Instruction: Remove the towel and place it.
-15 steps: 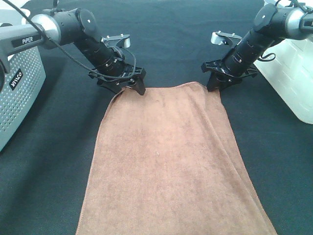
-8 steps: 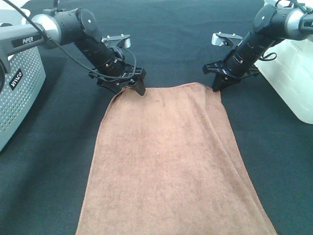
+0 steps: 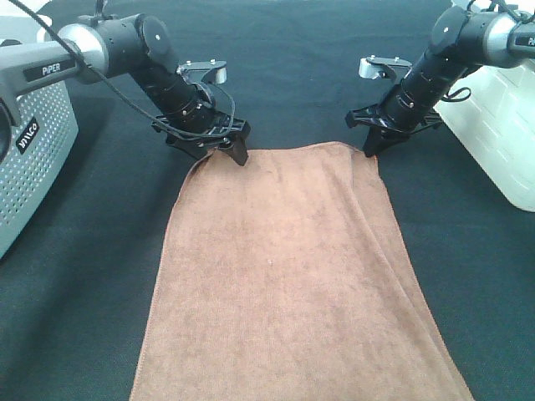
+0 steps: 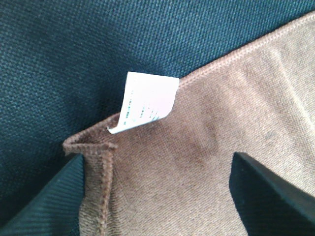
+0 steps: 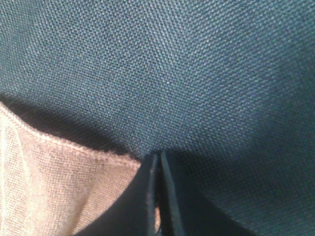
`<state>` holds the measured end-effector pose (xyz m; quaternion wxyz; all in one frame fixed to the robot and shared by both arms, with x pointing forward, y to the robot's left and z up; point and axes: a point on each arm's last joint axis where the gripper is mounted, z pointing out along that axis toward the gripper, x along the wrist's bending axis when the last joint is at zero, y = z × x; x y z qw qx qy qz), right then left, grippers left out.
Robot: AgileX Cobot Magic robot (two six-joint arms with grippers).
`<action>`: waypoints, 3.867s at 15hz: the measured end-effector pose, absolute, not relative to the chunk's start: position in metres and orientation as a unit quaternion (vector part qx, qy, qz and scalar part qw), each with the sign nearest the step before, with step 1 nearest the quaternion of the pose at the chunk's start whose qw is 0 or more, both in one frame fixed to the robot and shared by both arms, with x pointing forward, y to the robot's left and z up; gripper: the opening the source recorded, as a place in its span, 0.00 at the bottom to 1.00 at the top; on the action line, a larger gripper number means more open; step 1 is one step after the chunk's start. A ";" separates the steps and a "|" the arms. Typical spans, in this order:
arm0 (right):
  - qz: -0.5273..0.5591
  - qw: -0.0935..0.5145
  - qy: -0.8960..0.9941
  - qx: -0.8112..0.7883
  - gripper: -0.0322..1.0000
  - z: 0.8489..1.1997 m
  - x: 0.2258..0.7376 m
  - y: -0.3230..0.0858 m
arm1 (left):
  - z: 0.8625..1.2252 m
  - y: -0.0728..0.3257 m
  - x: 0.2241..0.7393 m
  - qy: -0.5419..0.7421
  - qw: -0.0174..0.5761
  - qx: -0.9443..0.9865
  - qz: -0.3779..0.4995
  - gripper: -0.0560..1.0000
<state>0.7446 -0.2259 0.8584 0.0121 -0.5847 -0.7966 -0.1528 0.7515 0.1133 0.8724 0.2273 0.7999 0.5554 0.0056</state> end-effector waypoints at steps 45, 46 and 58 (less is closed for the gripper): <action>-0.317 -0.298 -0.735 -0.520 0.03 0.933 0.809 -0.229 | 0.909 0.121 0.813 0.465 0.401 0.715 0.334 0.06; -0.321 -0.303 -0.732 -0.519 0.03 0.933 0.810 -0.229 | 0.911 0.121 0.814 0.461 0.410 0.709 0.342 0.06; -0.326 -0.312 -0.722 -0.525 0.03 0.888 0.818 -0.229 | 0.878 0.119 0.818 0.446 0.425 0.700 0.360 0.06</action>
